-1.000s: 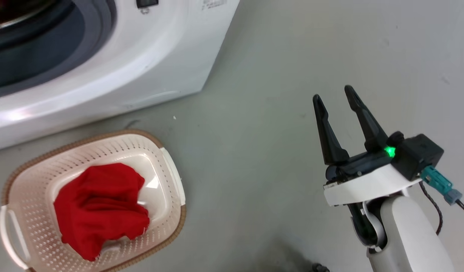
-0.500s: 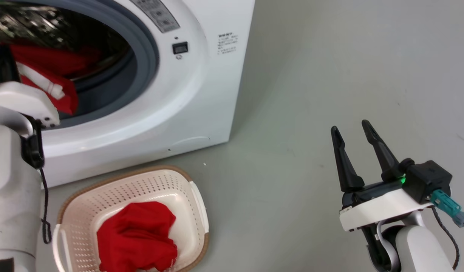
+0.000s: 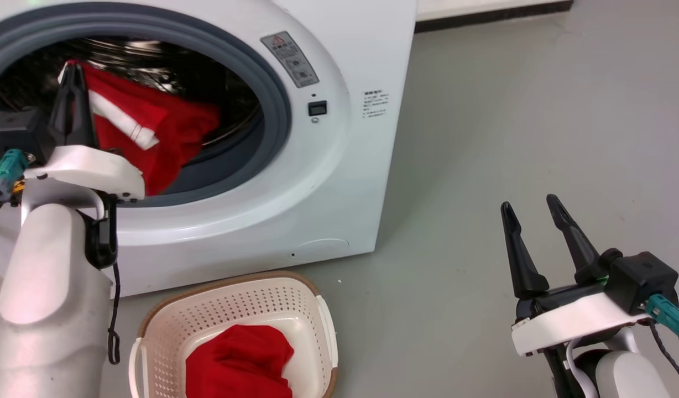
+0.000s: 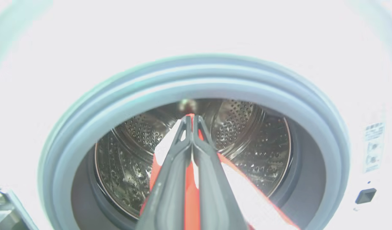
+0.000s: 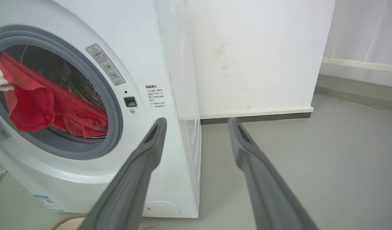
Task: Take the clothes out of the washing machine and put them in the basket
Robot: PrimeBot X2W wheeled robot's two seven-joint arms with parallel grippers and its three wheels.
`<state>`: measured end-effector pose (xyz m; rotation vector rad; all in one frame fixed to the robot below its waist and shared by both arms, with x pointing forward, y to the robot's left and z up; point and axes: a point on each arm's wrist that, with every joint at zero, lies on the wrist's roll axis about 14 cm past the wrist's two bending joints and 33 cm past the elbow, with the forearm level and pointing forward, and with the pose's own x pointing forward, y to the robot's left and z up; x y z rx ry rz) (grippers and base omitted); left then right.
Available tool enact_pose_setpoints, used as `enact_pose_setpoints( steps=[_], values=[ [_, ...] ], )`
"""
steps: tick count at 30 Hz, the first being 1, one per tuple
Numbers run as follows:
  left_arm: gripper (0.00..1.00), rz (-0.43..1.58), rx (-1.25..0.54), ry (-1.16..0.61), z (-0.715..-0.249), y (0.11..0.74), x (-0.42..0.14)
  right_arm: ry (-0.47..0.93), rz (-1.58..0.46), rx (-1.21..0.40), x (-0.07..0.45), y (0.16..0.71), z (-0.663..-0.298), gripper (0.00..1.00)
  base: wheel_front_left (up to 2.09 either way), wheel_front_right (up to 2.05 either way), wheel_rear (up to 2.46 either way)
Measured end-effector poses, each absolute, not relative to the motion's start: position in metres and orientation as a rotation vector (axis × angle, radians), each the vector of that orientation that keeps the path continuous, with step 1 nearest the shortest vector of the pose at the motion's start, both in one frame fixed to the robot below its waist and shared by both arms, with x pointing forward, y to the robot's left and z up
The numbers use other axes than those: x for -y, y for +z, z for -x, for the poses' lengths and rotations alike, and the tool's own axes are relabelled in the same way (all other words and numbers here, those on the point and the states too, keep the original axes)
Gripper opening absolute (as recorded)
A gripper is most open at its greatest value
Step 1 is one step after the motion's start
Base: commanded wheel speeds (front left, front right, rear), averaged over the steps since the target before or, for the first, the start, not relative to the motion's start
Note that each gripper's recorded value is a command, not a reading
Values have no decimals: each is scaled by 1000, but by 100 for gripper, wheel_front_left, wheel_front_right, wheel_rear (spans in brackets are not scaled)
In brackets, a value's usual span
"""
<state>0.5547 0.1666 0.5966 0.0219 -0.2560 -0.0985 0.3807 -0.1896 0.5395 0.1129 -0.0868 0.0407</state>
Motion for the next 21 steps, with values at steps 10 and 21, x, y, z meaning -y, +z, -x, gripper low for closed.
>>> enact_pose_setpoints(
  steps=[10,21],
  values=[
    [0,10,453,-167,-496,645,-136,59,-118,107,184,549,-376,100,0,0,0],
    [0,51,420,-199,-450,637,-120,101,-99,88,170,548,-385,100,0,0,0]
  ],
)
